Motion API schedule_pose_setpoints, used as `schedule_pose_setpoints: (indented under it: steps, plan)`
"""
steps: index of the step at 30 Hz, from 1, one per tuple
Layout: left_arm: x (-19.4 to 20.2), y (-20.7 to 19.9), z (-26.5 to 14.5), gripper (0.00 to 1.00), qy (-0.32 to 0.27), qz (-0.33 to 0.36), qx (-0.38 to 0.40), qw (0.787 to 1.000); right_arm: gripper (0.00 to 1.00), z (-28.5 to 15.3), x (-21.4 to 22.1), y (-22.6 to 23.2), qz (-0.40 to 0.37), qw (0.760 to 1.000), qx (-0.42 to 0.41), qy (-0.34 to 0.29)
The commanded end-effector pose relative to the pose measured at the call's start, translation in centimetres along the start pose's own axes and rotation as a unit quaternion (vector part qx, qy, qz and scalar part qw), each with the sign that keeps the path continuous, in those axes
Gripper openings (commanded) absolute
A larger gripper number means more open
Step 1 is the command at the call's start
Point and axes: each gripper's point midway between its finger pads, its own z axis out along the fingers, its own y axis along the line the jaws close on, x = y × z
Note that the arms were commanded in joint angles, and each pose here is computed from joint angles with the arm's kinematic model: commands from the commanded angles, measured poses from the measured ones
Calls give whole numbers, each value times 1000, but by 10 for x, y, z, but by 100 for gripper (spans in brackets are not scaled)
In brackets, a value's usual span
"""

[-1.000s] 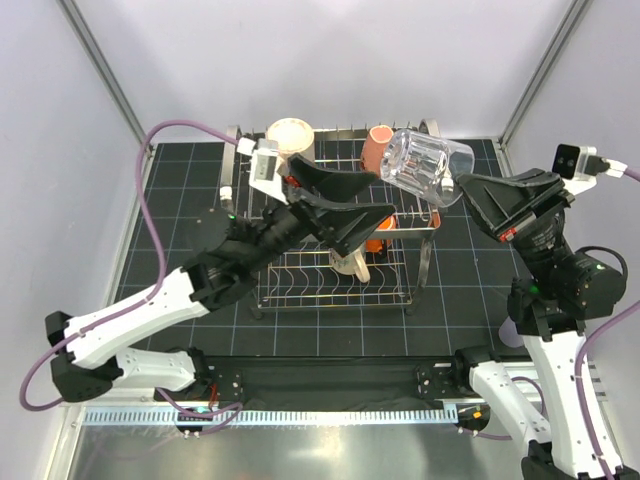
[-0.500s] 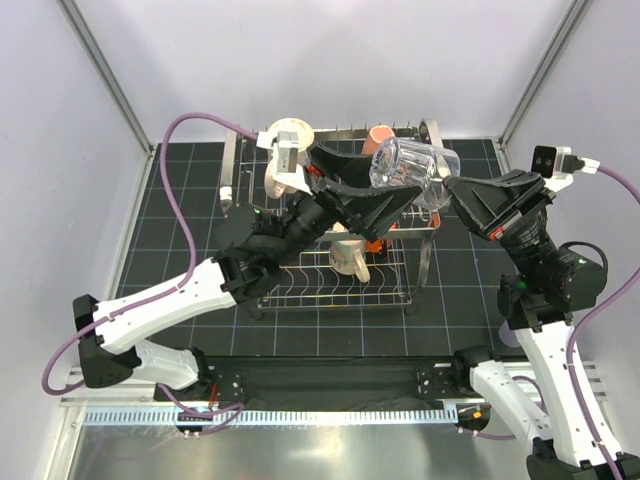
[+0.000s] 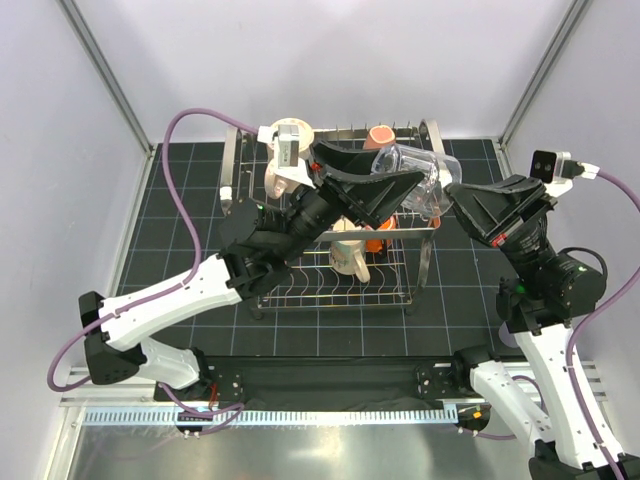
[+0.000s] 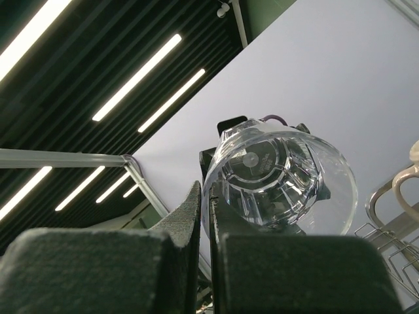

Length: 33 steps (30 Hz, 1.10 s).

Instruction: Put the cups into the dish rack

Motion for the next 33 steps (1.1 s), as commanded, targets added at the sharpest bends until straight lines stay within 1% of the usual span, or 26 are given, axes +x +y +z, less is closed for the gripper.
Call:
schedule_pose_setpoints:
  steps: [1,2,3,4,5,6,7,8,9,10,11,13,14,15,20,23,26,27,30,33]
  plan:
    - [-22,-16,5,24,-20,2,10,1000,4,0,3,14,-29,999,-19,5]
    - [-20,-14,5,13,-9,3,3,1000,7,0,3,13,-35,999,-14,7]
    - [-20,-13,4,1,-6,6,-3,1000,14,0,5,-1,-48,999,16,15]
    - [-19,-9,3,0,1,11,-12,1000,24,1,6,4,-64,997,24,20]
    - [-21,-8,0,0,8,18,-20,1000,43,-3,8,-21,-56,994,87,29]
    - [-21,-4,-2,0,15,26,-31,999,49,-6,10,-29,-67,990,117,38]
    - [-21,1,-4,1,19,37,-46,998,54,-10,9,-39,-127,980,145,47]
    - [-22,4,-8,0,37,50,-62,996,60,-10,6,-27,-155,974,158,47]
    - [-21,8,-10,0,47,59,-74,994,62,-26,9,-50,-143,962,226,56]
    - [-23,14,-12,0,55,83,-87,991,63,-27,2,-43,-174,954,240,48]
    - [-27,20,-14,1,60,96,-110,988,63,-41,4,-58,-193,937,283,64]
    - [-28,32,-17,0,91,135,-144,976,63,-50,-3,-57,-229,920,314,60]
    - [-32,38,-18,0,94,151,-162,971,63,-61,-2,-65,-241,907,339,72]
    - [-30,44,-20,0,119,167,-180,962,64,-65,-3,-67,-248,900,349,75]
    - [-32,73,-29,1,164,236,-252,924,64,-92,-13,-64,-302,861,403,68]
    - [-26,84,-30,0,188,270,-263,907,64,-103,-15,-62,-318,849,418,62]
    - [-14,95,-29,0,205,297,-268,893,64,-113,-13,-60,-325,841,427,64]
    - [-15,100,-30,0,209,313,-275,885,64,-116,-13,-57,-331,839,426,62]
    - [-8,110,-29,0,223,336,-285,870,64,-125,-12,-60,-333,832,438,63]
    - [-1,123,-32,0,241,364,-297,849,64,-135,-12,-64,-338,822,453,62]
